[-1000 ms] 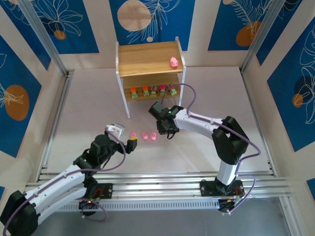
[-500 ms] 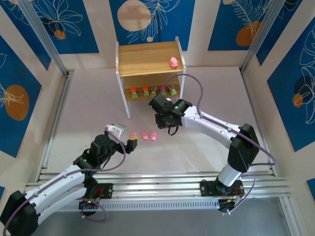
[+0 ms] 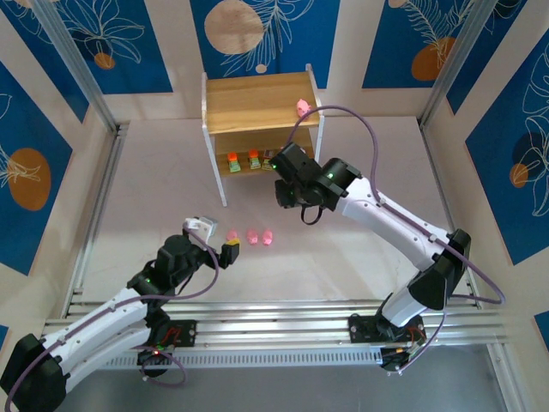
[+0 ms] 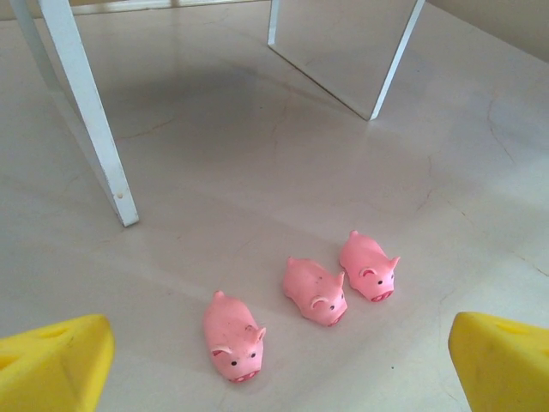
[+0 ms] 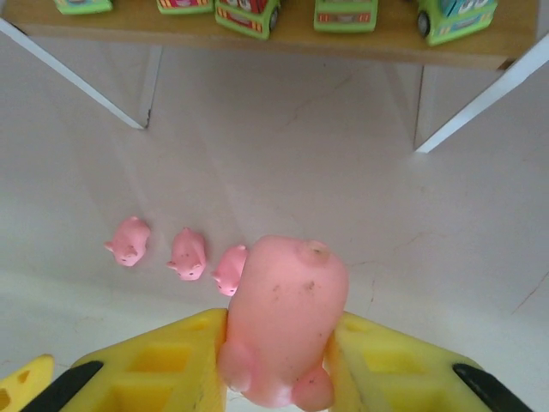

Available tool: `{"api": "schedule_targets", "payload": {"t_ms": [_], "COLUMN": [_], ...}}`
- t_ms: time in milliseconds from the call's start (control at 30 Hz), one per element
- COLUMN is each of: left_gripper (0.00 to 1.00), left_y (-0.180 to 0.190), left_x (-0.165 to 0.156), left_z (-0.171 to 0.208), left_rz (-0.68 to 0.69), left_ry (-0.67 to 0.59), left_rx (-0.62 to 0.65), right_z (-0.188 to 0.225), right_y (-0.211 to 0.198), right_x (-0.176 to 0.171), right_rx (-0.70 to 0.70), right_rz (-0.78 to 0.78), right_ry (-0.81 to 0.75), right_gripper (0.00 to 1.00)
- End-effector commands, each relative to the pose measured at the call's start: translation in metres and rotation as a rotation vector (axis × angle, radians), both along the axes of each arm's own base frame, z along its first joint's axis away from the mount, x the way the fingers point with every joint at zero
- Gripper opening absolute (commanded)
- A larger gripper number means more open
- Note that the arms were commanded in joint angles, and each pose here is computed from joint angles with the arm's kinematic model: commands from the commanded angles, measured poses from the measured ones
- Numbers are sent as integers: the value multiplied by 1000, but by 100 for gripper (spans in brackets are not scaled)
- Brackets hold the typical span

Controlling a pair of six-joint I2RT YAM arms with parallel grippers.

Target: Place and organize the plastic toys onto the shelf

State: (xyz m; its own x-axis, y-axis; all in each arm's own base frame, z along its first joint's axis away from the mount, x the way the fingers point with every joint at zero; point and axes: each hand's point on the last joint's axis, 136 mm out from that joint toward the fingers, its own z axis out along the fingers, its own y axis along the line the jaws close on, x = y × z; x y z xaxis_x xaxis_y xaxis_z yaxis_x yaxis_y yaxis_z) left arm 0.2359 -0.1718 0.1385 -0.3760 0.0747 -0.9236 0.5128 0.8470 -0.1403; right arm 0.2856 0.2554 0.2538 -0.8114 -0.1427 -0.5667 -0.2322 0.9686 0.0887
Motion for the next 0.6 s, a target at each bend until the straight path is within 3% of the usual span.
{"api": "schedule_targets", "payload": {"t_ms": [0, 567], "left_gripper": [100, 100], "left_y": [0, 32], "left_x": [0, 11], "left_z": [2, 6], "left_rz": [-12, 178], "left_ry": [-22, -61], "left_rx": [-1, 9], "right_z": [28, 107], "right_y": [-11, -12], "right_x": [0, 26], "right_rx": [-18, -25], "right_rz": [17, 71], "right_ry": [-54, -208], "right_gripper": [31, 31]}}
